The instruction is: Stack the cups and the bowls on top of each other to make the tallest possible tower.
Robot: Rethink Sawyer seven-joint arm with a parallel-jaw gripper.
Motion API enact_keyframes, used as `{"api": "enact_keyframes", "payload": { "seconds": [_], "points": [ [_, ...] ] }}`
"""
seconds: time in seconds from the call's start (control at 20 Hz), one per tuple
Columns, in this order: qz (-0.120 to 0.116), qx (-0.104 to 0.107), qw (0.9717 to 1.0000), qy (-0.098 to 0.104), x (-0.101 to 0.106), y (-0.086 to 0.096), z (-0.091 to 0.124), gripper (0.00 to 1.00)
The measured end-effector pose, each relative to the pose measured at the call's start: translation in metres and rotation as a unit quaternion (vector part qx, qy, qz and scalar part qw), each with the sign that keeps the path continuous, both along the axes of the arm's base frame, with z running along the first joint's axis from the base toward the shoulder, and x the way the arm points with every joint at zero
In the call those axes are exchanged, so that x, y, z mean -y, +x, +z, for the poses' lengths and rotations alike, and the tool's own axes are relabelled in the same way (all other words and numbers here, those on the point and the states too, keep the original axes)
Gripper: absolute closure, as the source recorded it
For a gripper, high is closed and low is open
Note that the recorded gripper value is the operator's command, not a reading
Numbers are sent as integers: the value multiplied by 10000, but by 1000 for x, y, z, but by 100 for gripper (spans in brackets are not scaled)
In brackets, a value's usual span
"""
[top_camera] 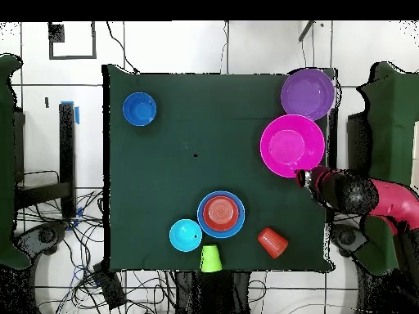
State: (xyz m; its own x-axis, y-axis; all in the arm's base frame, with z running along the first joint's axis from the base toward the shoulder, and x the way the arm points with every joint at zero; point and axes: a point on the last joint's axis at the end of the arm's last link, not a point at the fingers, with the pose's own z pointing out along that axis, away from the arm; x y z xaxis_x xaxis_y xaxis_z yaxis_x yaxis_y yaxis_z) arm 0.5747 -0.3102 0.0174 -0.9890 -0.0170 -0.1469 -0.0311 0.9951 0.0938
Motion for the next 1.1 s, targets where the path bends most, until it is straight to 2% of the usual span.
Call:
{"api": "enact_keyframes", "payload": {
  "seconds": [0.15, 0.45, 0.7, 1.1],
  "points": [
    [-29, 22, 10000, -2, 4, -1, 2, 0],
    [-233, 50, 9997, -31, 27, -10, 9, 0],
    [-293, 58, 9995, -54, 35, -14, 11, 0],
    [-303, 50, 9995, -34, 35, -15, 9, 0]
  ]
}}
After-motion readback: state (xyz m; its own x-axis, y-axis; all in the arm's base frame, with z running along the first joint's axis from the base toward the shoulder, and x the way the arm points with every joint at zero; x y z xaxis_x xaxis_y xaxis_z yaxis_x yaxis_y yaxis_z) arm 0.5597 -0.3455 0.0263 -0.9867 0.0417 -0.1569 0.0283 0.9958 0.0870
